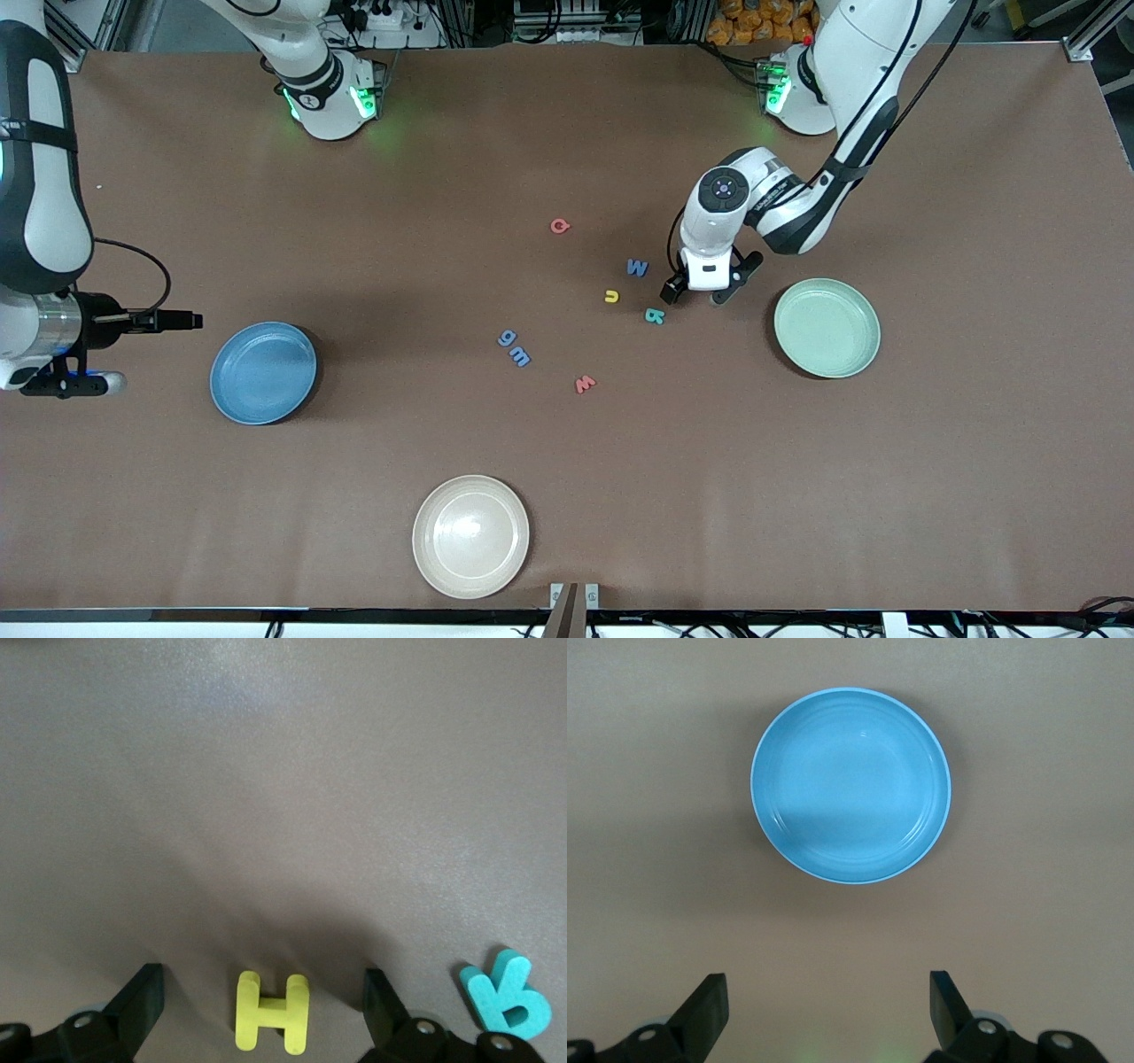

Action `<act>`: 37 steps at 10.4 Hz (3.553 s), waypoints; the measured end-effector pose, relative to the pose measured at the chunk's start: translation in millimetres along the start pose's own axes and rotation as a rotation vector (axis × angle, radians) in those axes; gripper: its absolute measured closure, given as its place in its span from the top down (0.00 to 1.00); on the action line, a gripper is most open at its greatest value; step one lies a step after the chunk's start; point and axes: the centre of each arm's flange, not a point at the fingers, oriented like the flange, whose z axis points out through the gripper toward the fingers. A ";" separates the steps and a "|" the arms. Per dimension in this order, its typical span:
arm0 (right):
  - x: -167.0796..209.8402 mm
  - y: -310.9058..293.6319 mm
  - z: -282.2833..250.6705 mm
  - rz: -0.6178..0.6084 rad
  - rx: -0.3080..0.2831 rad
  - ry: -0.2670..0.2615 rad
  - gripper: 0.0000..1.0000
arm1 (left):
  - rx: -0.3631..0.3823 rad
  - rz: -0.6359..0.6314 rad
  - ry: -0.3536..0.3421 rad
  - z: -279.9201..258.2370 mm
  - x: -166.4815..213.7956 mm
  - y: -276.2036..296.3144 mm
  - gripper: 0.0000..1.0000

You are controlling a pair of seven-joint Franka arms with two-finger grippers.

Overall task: Sort upper and lower case letters into plates
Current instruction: 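Grasp the yellow H with the left gripper, then place the H on the green plate while the right gripper reaches the u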

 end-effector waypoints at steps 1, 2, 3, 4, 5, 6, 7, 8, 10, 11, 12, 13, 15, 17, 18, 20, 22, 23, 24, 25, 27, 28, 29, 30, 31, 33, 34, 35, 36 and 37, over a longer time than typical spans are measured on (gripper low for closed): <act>0.2 -1.9 0.1 -0.003 -0.001 0.000 1.00 | -0.002 -0.006 0.000 -0.5 0.5 0.6 0.99; 0.4 -3.1 0.2 -0.005 -0.001 -0.001 1.00 | -0.007 -0.015 0.001 -1.7 0.9 2.1 0.94; 0.4 -3.4 0.3 -0.005 -0.001 -0.001 1.00 | -0.009 -0.020 0.000 -2.2 0.9 2.7 0.90; 0.4 -3.5 0.3 -0.005 -0.001 -0.001 1.00 | -0.018 -0.023 0.001 -4.7 1.6 5.4 0.76; 0.4 -3.8 0.3 -0.006 -0.001 -0.001 1.00 | -0.022 -0.023 0.003 -6.3 2.1 6.9 0.65; 0.5 -4.5 0.4 -0.007 -0.001 -0.002 1.00 | -0.023 -0.024 0.003 -6.8 2.2 7.2 0.62; 0.6 -5.7 0.5 -0.009 -0.002 -0.002 1.00 | -0.023 -0.025 0.003 -7.0 2.1 7.3 0.61; 0.7 -6.8 0.6 -0.011 -0.002 -0.003 1.00 | -0.024 -0.025 0.003 -7.2 2.1 7.5 0.60; 0.9 -8.8 0.8 -0.014 -0.003 -0.004 1.00 | -0.027 -0.025 0.004 -8.4 2.1 8.5 0.53; 1.0 -9.3 0.9 -0.014 -0.003 -0.004 1.00 | -0.030 -0.025 0.005 -9.9 2.2 9.6 0.42; 1.0 -9.4 0.9 -0.015 -0.003 -0.004 1.00 | -0.033 -0.023 0.007 -11.9 1.8 10.1 0.36; 1.0 -9.7 0.9 -0.015 -0.003 -0.004 1.00 | -0.032 -0.023 0.008 -12.2 1.8 10.1 0.33; 1.2 -11.6 1.0 -0.018 -0.004 -0.004 1.00 | -0.032 -0.023 0.008 -12.3 1.8 10.2 0.33; 1.9 -17.5 1.5 -0.027 -0.007 -0.005 1.00 | -0.029 -0.028 0.013 -14.7 5.8 13.2 0.33; 2.0 -18.6 1.5 -0.028 -0.007 -0.005 1.00 | -0.015 -0.028 0.021 -17.3 10.2 16.1 0.33; 2.3 -20.8 1.5 -0.031 -0.006 -0.005 1.00 | 0.008 -0.018 0.040 -26.0 28.7 22.4 0.33; 4.4 -35.7 1.1 -0.053 -0.009 0.001 1.00 | 0.028 0.010 0.052 -35.7 58.5 22.4 0.33; 7.3 -50.8 0.5 -0.074 -0.007 0.016 1.00 | 0.042 0.029 0.054 -42.5 72.5 21.9 0.33; 11.7 -76.3 0.8 -0.095 -0.004 0.042 1.00 | 0.056 0.061 0.049 -49.9 88.4 20.8 0.33; 14.4 -108.3 3.0 -0.096 -0.012 0.059 1.00 | 0.061 0.097 0.037 -56.2 109.9 16.2 0.33; 15.6 -171.6 11.9 -0.085 -0.031 0.084 1.00 | 0.079 0.159 0.009 -63.9 154.2 -1.2 0.33; 15.6 -201.5 19.2 -0.078 -0.038 0.095 1.00 | 0.084 0.198 -0.001 -66.9 173.1 -9.7 0.33; 15.2 -231.9 29.1 -0.063 -0.043 0.106 1.00 | 0.089 0.236 -0.009 -67.7 189.2 -18.2 0.33; 13.7 -263.4 40.7 -0.043 -0.047 0.117 1.00 | 0.091 0.269 -0.015 -67.3 200.1 -24.5 0.33; 9.9 -298.3 54.9 -0.025 -0.050 0.125 1.00 | 0.093 0.297 -0.019 -66.6 204.5 -27.6 0.33; -5.9 -375.1 88.0 0.008 -0.054 0.148 1.00 | 0.096 0.322 -0.025 -65.0 200.6 -27.2 0.41; -17.1 -411.7 105.0 0.018 -0.053 0.162 1.00 | 0.097 0.326 -0.027 -64.8 198.4 -26.6 0.43; -29.3 -446.8 125.1 0.026 -0.049 0.175 1.00 | 0.098 0.328 -0.027 -64.8 197.7 -26.4 0.53; -42.4 -480.5 150.1 0.041 -0.042 0.188 1.00 | 0.098 0.328 -0.027 -64.7 197.7 -26.4 0.68; -54.5 -508.9 175.2 0.064 -0.030 0.203 1.00 | 0.098 0.326 -0.028 -64.8 197.3 -26.2 0.74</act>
